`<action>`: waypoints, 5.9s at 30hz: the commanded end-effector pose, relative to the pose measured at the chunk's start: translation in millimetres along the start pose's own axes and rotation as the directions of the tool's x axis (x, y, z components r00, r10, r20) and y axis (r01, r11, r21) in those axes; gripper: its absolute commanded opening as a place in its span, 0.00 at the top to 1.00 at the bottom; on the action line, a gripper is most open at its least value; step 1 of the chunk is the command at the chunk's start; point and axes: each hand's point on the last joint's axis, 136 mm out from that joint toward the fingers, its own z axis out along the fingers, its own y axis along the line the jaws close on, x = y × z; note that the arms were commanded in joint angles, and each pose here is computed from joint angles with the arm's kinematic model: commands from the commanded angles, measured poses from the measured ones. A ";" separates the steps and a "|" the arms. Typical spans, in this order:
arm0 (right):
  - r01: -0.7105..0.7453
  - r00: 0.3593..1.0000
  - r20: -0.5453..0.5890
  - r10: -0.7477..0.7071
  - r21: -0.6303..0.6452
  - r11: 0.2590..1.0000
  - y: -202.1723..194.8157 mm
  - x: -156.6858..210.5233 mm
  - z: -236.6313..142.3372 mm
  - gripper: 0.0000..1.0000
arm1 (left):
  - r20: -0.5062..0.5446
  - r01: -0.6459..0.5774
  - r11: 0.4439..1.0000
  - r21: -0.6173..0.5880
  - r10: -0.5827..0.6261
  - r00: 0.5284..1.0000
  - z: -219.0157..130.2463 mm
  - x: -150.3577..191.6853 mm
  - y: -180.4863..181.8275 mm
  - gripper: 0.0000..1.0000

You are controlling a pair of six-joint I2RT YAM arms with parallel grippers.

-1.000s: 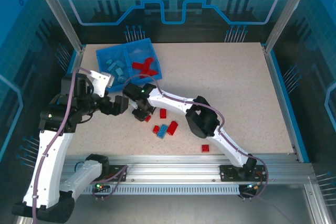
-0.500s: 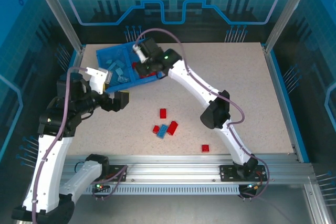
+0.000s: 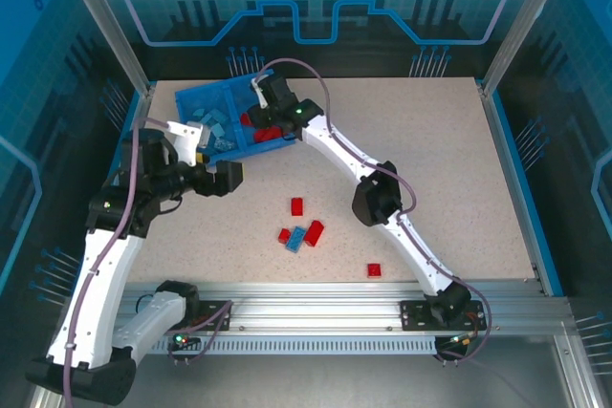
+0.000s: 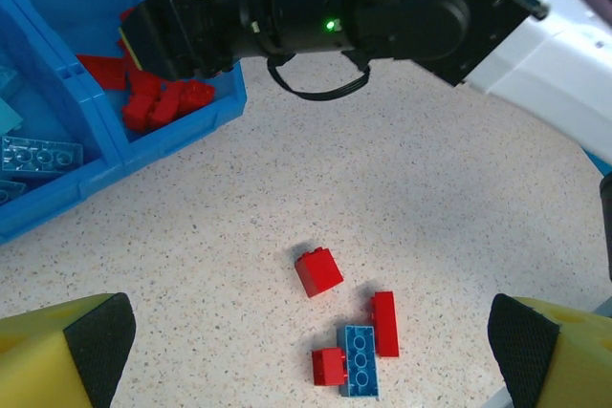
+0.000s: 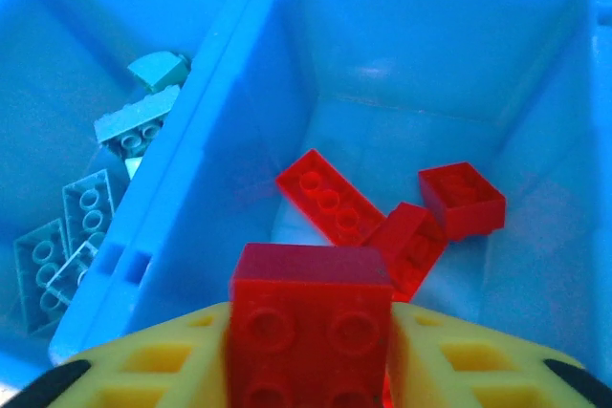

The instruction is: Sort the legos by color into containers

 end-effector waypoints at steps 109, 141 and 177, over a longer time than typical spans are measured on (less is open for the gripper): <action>-0.285 0.889 -0.373 0.266 0.006 0.959 -61.7 141.5 -320.0 0.00 | -0.516 0.140 0.906 -0.399 -0.348 0.783 154.9 192.5 -7.1 0.80; -0.271 0.918 -0.265 0.294 0.120 0.955 -85.5 133.1 -352.1 0.00 | -0.023 0.267 0.815 -0.514 -0.324 0.946 259.5 -132.2 118.4 0.48; -0.381 0.866 -0.297 0.401 0.126 0.916 -96.8 154.5 -343.5 0.00 | -0.568 0.101 0.857 -0.505 -0.418 0.709 244.1 193.3 -17.4 0.44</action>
